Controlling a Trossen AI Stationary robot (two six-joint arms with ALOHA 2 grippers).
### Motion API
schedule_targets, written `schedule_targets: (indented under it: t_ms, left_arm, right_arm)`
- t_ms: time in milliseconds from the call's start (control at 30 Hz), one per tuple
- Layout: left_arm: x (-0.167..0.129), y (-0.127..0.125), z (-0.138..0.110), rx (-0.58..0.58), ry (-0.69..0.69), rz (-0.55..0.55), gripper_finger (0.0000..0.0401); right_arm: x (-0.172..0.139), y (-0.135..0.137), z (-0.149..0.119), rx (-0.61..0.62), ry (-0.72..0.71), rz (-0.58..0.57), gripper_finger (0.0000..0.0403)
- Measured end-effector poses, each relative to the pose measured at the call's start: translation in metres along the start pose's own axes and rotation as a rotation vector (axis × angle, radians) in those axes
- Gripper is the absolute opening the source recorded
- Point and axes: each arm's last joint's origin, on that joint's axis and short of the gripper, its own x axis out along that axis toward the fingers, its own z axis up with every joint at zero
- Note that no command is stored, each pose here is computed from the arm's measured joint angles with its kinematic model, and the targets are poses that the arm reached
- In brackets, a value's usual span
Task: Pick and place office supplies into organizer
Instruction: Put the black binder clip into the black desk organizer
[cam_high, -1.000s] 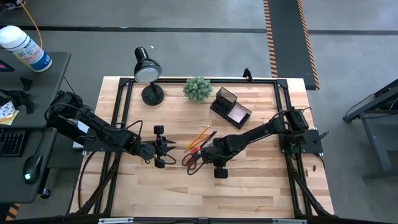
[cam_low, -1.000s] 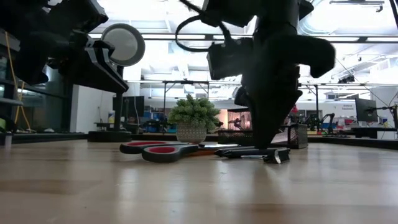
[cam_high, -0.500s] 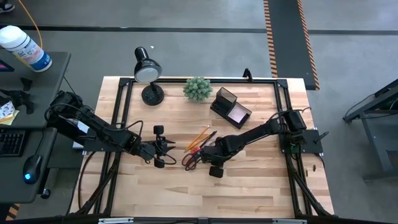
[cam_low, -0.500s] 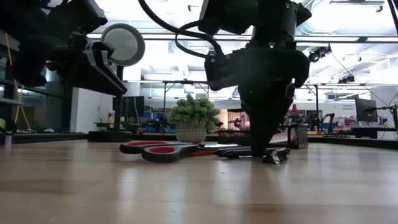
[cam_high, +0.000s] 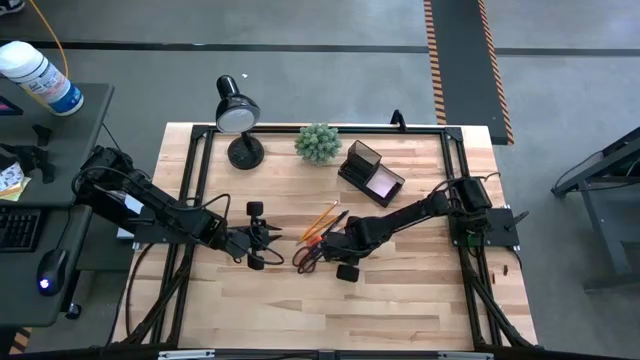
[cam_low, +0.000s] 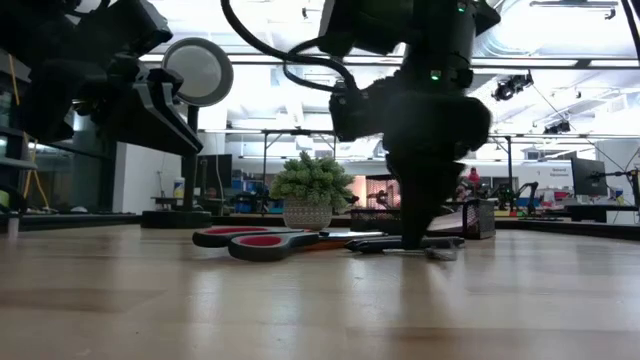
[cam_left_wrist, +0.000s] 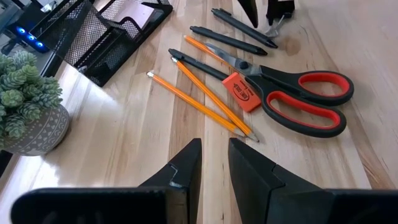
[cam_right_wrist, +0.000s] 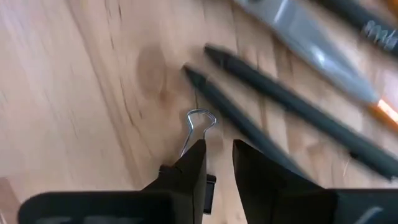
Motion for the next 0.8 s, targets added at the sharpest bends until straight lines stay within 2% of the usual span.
schedule_targets:
  t_ms: [300,633,700,800]
  left_arm:
    - [0.0,0.0,0.0,0.0,0.001,0.0,0.0067]
    - [0.0,0.0,0.0,0.002,0.004,0.0,0.0067]
    - [0.0,0.0,0.0,0.002,0.004,0.0,0.0067]
    - [0.0,0.0,0.0,0.003,0.004,0.0,0.0067]
  right_arm:
    - [0.013,0.004,-0.003,0.004,0.043,0.007,0.0073]
    - [0.014,0.004,-0.004,0.009,0.053,0.005,0.0072]
    - [0.014,0.004,-0.004,0.006,0.053,0.003,0.0063]
    - [0.014,0.004,-0.005,0.001,0.05,-0.01,0.0024]
